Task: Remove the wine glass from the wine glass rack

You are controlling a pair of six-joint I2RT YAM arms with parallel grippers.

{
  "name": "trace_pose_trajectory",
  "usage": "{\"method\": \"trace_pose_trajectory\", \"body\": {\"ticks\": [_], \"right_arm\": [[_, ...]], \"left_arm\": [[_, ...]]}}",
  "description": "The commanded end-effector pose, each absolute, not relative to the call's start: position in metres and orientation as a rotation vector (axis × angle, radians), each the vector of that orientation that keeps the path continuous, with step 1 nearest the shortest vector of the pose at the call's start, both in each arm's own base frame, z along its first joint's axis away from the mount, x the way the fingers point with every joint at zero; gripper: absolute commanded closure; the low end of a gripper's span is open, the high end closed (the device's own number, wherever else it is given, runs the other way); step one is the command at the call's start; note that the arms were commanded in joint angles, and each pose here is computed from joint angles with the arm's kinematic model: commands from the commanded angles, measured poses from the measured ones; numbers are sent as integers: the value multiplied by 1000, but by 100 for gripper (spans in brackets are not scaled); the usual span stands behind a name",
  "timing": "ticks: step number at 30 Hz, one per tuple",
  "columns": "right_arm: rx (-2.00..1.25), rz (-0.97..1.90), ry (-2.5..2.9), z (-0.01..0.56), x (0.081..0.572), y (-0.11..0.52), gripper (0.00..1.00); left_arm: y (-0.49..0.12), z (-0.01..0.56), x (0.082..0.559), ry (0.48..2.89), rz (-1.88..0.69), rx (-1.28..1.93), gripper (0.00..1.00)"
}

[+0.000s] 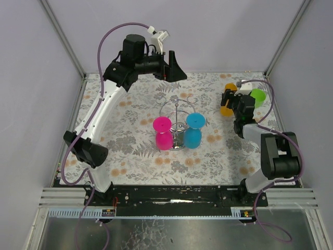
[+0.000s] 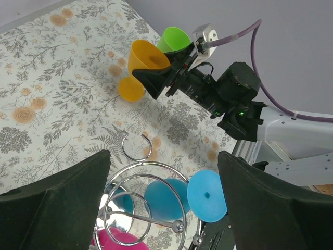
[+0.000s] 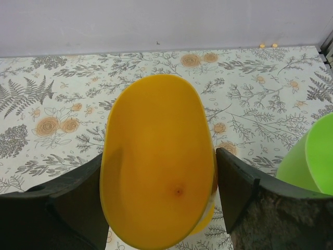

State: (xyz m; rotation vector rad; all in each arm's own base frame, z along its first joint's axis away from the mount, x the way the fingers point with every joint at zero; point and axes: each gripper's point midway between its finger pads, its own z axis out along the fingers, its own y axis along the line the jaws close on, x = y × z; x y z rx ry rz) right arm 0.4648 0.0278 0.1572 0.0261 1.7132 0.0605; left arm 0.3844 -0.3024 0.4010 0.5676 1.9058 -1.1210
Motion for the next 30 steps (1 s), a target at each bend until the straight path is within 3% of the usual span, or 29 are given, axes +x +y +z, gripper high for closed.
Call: {"method": "trace_pose_trajectory", "body": {"ticks": [1, 6, 18, 24, 30], "right_arm": [[51, 48, 1595, 181, 477, 23, 31], [76, 52, 1620, 171, 478, 18, 29], [89, 67, 1642, 173, 475, 13, 6], [76, 81, 1662, 171, 473, 15, 0], [74, 88, 1687, 164, 468, 15, 1]], "left_arm": [[-300, 407, 384, 1898, -1160, 556, 17], [-297, 407, 386, 1900, -1160, 552, 17], [-297, 404, 382, 1908, -1195, 567, 18], [-296, 403, 379, 1911, -1206, 572, 18], [-294, 405, 374, 1907, -1209, 572, 18]]}}
